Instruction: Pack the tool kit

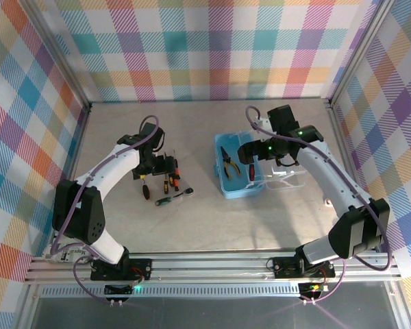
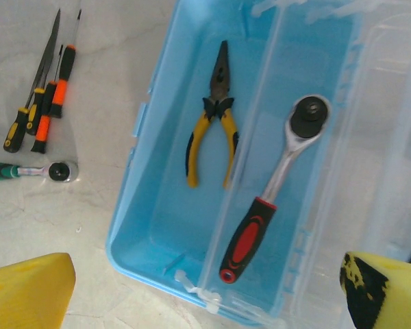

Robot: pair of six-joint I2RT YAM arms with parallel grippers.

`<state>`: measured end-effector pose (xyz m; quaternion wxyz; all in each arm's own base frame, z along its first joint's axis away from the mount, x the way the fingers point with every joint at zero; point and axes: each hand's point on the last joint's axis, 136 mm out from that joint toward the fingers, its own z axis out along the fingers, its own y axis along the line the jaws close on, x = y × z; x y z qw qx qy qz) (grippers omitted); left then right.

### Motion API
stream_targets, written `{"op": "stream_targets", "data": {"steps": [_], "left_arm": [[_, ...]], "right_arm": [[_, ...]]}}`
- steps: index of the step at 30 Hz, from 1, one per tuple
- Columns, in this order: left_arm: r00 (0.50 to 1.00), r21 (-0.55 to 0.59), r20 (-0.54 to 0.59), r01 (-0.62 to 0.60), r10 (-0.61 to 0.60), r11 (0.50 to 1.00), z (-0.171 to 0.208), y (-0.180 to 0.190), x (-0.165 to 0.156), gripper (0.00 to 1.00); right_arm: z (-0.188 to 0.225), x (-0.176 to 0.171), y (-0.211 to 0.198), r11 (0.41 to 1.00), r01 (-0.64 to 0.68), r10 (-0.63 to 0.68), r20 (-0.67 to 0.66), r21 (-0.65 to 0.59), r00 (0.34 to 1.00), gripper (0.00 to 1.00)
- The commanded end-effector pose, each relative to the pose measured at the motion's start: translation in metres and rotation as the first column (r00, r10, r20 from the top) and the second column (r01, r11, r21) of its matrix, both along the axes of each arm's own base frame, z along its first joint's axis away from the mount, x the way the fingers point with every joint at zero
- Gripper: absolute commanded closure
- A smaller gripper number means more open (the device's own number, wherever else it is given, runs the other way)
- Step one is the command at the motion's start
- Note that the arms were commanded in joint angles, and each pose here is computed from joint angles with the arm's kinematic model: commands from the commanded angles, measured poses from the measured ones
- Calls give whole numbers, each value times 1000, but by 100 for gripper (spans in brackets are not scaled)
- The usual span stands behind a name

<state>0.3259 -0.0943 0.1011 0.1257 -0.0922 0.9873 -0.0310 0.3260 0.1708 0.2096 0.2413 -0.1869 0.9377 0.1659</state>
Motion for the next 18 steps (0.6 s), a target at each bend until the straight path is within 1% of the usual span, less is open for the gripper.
{"op": "stream_targets", "data": {"steps": [1,7,11,18], "left_arm": [[996,-4,8,-93,93,996,-1,23,-1,1],[990,27,-24,-139,140,990,-16,44,3,2],[985,21,-41,-169,170,985,-26,54,10,4],[975,19,-79,-208,209,978,-46,73,26,11]], "right_arm": [[-1,0,16,999,-23,24,-10,38,1000,1],[-6,-3,31,998,-59,60,-26,29,998,1],[-16,-3,30,999,-52,51,-48,-14,998,1],[-21,-2,29,998,-48,46,-57,-31,997,1]]}}
